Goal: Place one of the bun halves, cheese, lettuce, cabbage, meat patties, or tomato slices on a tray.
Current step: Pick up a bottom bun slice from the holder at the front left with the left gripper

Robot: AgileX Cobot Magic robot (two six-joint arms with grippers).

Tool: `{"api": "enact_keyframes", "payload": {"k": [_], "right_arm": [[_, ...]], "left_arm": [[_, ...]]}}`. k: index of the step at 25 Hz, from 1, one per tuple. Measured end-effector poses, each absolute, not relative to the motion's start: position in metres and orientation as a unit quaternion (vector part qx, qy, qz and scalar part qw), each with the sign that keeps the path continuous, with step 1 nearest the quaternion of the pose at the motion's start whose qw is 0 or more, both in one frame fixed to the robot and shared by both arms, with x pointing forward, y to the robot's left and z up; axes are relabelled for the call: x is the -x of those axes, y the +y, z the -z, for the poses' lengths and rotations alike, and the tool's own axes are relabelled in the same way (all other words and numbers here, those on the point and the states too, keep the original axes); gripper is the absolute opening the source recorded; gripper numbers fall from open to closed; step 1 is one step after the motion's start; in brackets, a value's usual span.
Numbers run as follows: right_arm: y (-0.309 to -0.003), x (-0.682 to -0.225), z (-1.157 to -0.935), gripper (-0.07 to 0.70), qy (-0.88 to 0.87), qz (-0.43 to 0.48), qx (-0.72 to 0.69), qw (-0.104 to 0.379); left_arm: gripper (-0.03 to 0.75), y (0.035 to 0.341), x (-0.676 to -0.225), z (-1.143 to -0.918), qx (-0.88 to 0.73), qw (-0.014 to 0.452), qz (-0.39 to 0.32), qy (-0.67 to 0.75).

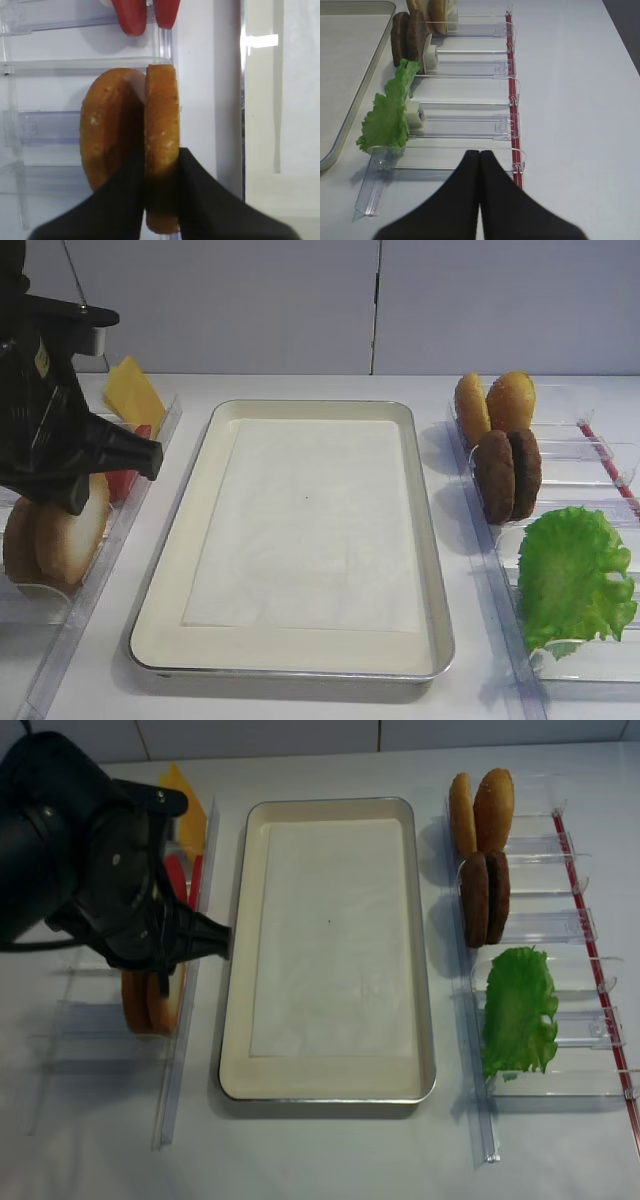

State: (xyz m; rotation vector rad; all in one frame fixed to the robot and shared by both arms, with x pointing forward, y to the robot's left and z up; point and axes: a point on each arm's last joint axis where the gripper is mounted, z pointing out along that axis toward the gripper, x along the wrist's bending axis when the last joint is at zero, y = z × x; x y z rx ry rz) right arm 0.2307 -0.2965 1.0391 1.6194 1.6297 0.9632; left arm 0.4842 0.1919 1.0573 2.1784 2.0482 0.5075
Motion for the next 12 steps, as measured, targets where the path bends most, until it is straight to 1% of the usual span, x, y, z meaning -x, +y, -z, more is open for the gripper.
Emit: {"api": "enact_keyframes", "payload": {"k": [7,12], "right_arm": [[-0.296,-0.231,-1.039,-0.028,0.62,-0.367,-0.616,0.319],[-0.296,-0.231,-1.039,-0.028,0.62,-0.367,-0.616,0.319]], "left_arm": [[0.151,0.188,-0.483,-1.063,-0.717,0.06,-0.16,0.676],[0.151,0.176,-0.477,-1.064,-0.727,0.065,-0.157,0.666]]}}
